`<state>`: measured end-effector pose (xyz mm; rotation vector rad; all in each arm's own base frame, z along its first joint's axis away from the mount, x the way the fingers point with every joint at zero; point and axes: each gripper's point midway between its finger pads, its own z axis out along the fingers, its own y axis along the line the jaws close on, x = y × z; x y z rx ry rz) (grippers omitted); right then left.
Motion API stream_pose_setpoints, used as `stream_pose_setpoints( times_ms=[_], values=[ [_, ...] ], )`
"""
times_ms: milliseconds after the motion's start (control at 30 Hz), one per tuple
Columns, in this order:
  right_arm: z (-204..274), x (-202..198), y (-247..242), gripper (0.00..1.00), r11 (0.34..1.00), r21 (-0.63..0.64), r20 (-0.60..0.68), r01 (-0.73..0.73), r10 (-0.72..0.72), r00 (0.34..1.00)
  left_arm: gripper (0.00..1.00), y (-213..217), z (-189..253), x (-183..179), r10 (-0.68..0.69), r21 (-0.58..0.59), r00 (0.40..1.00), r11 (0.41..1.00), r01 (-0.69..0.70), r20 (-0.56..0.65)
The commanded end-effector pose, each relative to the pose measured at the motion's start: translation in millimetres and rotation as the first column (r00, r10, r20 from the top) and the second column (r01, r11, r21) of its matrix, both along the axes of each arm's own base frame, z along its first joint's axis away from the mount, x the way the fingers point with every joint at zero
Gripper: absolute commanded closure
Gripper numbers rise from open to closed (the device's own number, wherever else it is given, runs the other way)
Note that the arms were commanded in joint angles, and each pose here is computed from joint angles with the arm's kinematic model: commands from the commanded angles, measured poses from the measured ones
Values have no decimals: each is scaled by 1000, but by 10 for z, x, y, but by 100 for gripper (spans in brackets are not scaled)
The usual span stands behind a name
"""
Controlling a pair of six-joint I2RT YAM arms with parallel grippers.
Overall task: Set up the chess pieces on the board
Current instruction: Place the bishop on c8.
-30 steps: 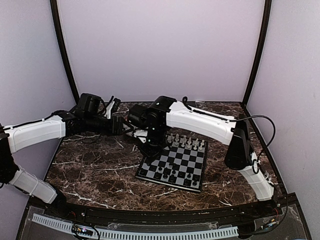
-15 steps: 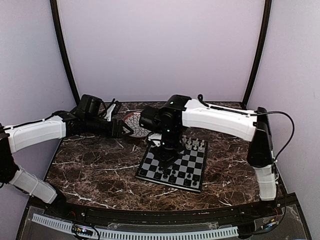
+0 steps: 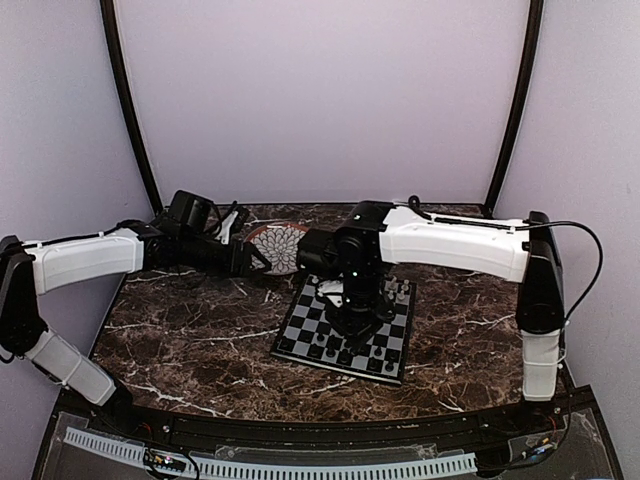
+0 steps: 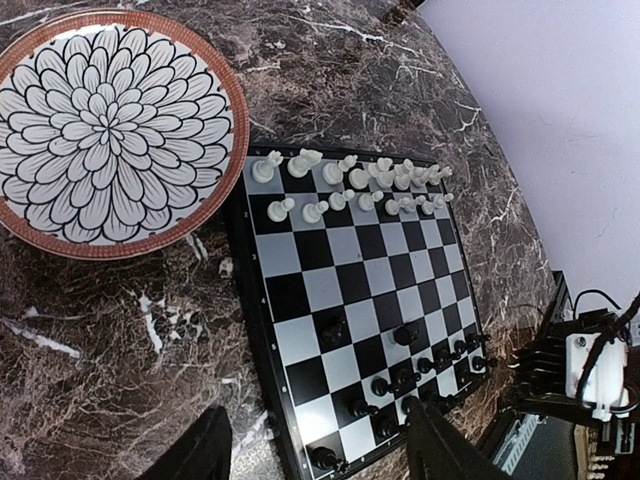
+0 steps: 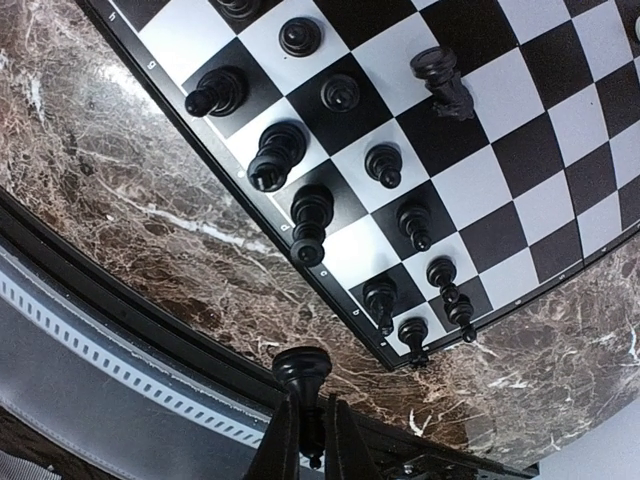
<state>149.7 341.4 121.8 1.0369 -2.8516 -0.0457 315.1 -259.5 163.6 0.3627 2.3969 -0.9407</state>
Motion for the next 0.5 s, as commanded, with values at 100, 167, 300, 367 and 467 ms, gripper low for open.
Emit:
stream_pose_setpoints(
  times_ms=[100,167,300,367,467],
  values=[
    [-166,46,-62,100,997,-69,19,-43,44,999,38,-8,150,90,-2,-2,999,1000,2,45],
    [-206,59,-69,100,996,-80,18,-48,49,999,38,-5,143,95,-3,1,999,1000,3,45],
    [-278,88,-85,100,993,-104,20,-63,66,998,38,-7,141,117,-4,2,999,1000,4,43],
    [-310,88,-87,100,991,-112,15,-69,71,997,38,-7,138,127,-4,4,999,1000,4,41],
    [-369,76,-111,100,989,-128,3,-78,79,997,38,-1,131,129,-1,5,999,1000,1,39]
  ],
)
